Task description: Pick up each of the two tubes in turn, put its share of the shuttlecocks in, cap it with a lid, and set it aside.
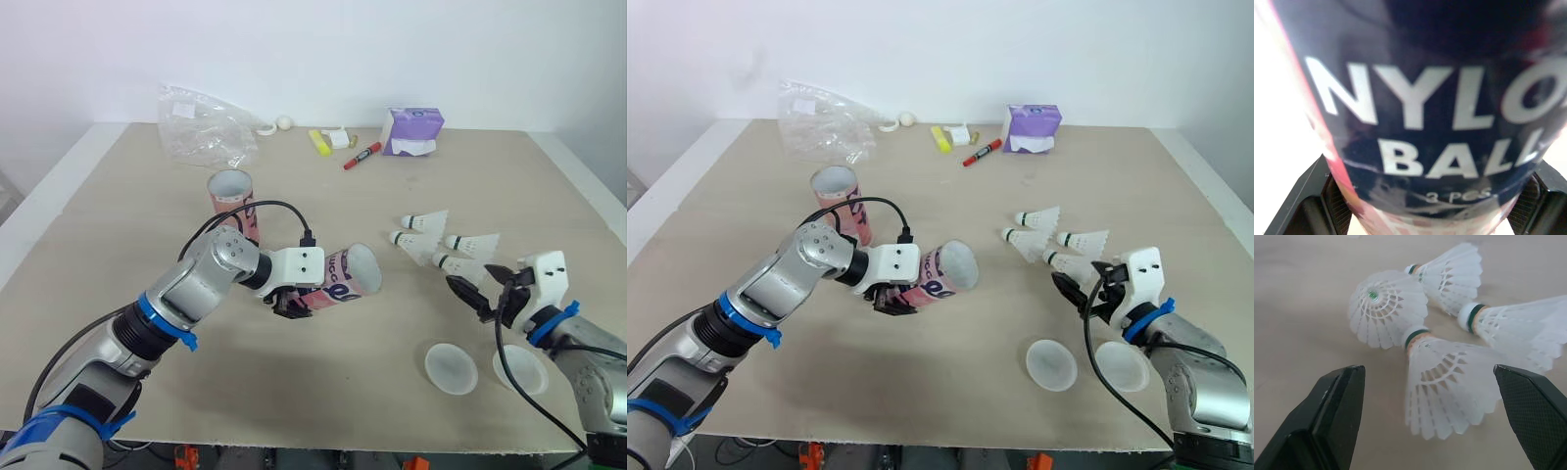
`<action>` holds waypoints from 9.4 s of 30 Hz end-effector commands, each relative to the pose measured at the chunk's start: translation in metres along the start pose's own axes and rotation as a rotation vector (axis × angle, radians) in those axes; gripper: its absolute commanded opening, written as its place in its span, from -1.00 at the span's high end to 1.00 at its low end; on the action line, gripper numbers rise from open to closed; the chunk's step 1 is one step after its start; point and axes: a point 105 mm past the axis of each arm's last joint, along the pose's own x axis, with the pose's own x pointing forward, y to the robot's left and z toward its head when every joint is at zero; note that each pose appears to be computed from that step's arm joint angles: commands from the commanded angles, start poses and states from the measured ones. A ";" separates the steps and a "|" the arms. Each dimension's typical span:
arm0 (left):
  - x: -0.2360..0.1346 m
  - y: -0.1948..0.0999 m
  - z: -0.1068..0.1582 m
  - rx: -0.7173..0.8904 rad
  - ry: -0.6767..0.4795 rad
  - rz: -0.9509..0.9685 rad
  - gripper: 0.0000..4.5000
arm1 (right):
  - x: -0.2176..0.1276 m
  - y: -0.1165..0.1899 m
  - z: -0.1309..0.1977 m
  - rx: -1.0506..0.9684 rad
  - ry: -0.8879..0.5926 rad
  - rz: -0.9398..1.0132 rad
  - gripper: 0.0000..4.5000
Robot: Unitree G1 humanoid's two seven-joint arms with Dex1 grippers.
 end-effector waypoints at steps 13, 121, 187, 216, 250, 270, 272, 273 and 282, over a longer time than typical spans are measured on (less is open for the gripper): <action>0.004 -0.004 -0.009 -0.017 0.035 0.004 -0.63 | 0.020 0.004 0.014 0.124 -0.045 0.010 -0.77; 0.017 -0.004 -0.007 -0.013 0.026 0.015 -0.63 | 0.050 0.212 0.069 -0.830 0.250 1.043 0.98; 0.073 -0.037 0.007 -0.108 -0.661 -0.024 -0.63 | -0.066 0.058 0.008 -0.457 0.596 0.517 -0.99; 0.076 -0.037 0.003 -0.134 -0.641 -0.009 -0.63 | -0.058 0.066 -0.018 -0.516 0.626 0.499 0.99; 0.079 -0.033 -0.004 -0.157 -0.606 -0.002 -0.63 | 0.008 0.162 0.155 -0.961 0.042 0.885 0.99; 0.080 -0.032 -0.003 -0.179 -0.607 0.004 -0.63 | 0.012 0.160 0.161 -1.012 0.024 0.880 0.99; 0.080 -0.032 -0.003 -0.181 -0.607 0.004 -0.63 | 0.012 0.162 0.159 -1.010 0.028 0.890 0.99; 0.080 -0.032 -0.003 -0.181 -0.608 0.004 -0.63 | 0.011 0.162 0.157 -1.011 0.033 0.895 0.99; 0.080 -0.031 -0.003 -0.187 -0.607 0.007 -0.63 | 0.014 0.160 0.151 -0.992 0.052 0.892 0.99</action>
